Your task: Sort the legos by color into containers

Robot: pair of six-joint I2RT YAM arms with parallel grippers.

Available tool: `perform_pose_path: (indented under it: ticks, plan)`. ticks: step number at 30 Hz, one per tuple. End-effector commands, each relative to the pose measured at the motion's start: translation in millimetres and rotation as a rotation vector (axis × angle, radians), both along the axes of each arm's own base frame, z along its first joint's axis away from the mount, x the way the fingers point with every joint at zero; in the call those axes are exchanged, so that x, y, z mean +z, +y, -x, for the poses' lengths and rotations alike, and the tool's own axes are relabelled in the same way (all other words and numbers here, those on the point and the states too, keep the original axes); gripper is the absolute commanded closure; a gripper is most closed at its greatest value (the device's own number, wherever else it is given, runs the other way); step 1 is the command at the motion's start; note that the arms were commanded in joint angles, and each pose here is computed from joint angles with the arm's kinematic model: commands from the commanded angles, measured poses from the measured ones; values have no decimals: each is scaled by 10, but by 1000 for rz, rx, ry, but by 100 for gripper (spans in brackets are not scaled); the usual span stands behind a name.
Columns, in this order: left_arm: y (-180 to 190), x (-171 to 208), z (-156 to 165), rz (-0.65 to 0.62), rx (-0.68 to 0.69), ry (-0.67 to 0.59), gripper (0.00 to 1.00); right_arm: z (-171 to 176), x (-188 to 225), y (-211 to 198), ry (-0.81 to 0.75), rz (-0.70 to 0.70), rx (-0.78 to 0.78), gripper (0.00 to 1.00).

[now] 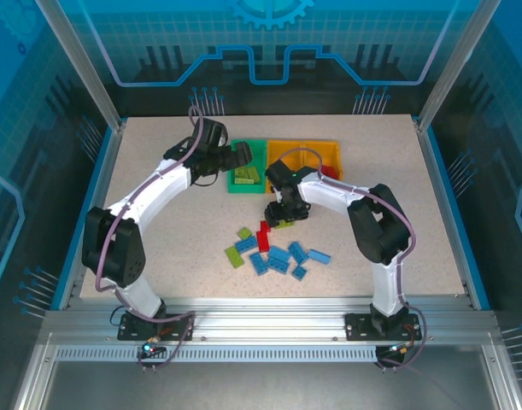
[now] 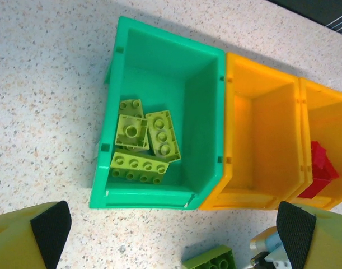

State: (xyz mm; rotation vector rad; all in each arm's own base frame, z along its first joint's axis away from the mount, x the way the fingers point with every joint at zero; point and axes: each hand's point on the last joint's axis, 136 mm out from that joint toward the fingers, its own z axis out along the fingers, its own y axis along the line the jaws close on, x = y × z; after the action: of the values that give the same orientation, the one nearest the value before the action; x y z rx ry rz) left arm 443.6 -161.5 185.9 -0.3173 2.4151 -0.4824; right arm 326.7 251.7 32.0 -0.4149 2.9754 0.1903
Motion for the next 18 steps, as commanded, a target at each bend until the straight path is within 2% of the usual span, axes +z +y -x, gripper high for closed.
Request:
perform_pose_path:
  ticks: [1, 6, 12, 18]
  plan:
    - [67, -66, 84, -5, 7, 8, 1, 24, -27, 12, 7, 31, 19, 41]
    - [140, -136, 164, -2, 23, 24, 1, 13, 105, -4, -17, 29, 18, 53]
    - [283, -220, 297, -17, 45, 42, 1, -98, 651, 81, -110, -44, 21, 53]
    - [372, -440, 536, -48, 49, 103, 1, -462, 1133, 341, -194, -169, 6, 52]
